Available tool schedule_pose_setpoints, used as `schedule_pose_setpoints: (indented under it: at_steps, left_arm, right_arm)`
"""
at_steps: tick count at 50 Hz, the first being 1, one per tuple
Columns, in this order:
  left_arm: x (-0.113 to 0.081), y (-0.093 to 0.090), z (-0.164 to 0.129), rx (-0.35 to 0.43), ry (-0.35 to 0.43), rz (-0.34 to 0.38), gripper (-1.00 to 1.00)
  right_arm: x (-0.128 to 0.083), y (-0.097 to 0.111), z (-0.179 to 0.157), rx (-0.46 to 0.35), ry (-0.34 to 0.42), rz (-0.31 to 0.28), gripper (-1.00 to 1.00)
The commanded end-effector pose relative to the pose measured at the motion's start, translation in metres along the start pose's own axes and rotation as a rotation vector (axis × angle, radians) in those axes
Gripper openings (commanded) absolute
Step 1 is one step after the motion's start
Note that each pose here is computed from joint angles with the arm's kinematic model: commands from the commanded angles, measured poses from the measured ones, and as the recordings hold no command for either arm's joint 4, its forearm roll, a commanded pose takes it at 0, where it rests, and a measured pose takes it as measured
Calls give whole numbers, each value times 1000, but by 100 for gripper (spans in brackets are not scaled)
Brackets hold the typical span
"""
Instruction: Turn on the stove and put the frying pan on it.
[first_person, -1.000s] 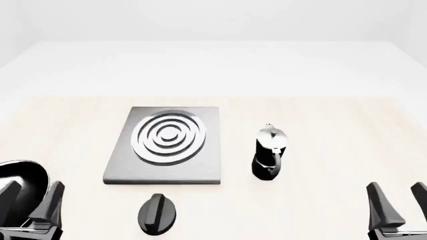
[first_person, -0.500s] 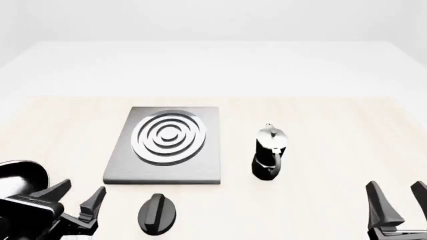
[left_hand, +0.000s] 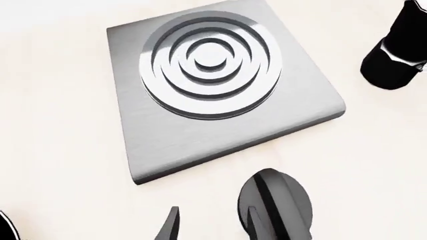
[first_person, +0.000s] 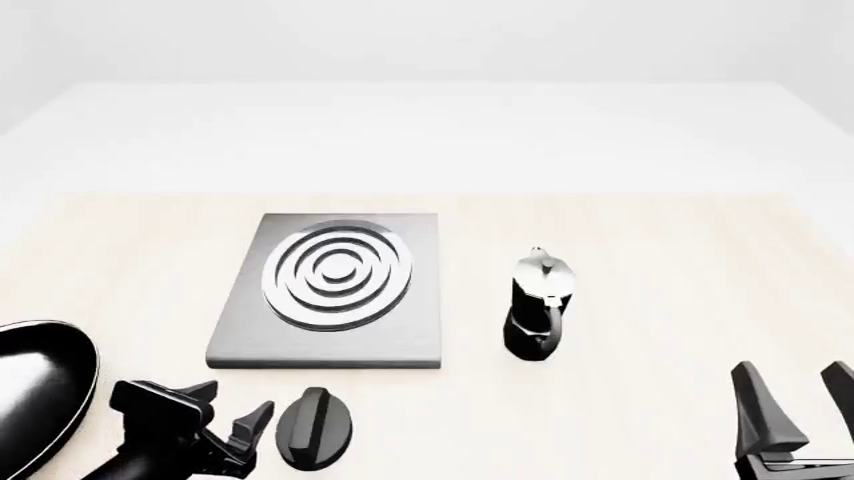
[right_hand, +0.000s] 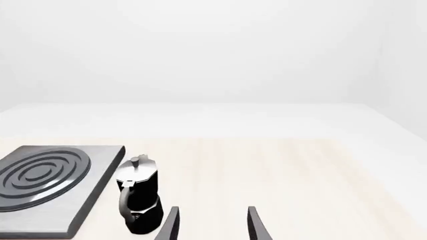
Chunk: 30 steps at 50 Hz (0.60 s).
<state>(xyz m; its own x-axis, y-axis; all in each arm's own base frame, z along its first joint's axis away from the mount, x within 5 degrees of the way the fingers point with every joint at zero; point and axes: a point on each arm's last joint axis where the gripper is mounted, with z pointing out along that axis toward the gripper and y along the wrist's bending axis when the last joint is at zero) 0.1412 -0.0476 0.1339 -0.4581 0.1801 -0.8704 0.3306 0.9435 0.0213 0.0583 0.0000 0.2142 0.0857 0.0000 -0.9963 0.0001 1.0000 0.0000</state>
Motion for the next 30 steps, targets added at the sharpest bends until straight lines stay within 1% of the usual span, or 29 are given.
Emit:
schedule_pose_setpoints:
  at_steps: [1,9,14,16,21,30]
  left_arm:
    - [8,-8,7,43,56,11,100]
    - [5,-10,-3,58,64,17,100]
    - [8,-11,1,67,76,27,100]
    - [10,-11,5,65,82,17,100]
    - [16,-15,11,80,104,19,100]
    - [19,-21,13,116,129,30,100]
  right_arm:
    - [0,0,0,0,0,0,100]
    - [0,0,0,0,0,0,100]
    - [0,0,0,0,0,0,100]
    - [0,0,0,0,0,0,100]
    - [0,0,0,0,0,0,100]
    - [0,0,0,0,0,0,100]
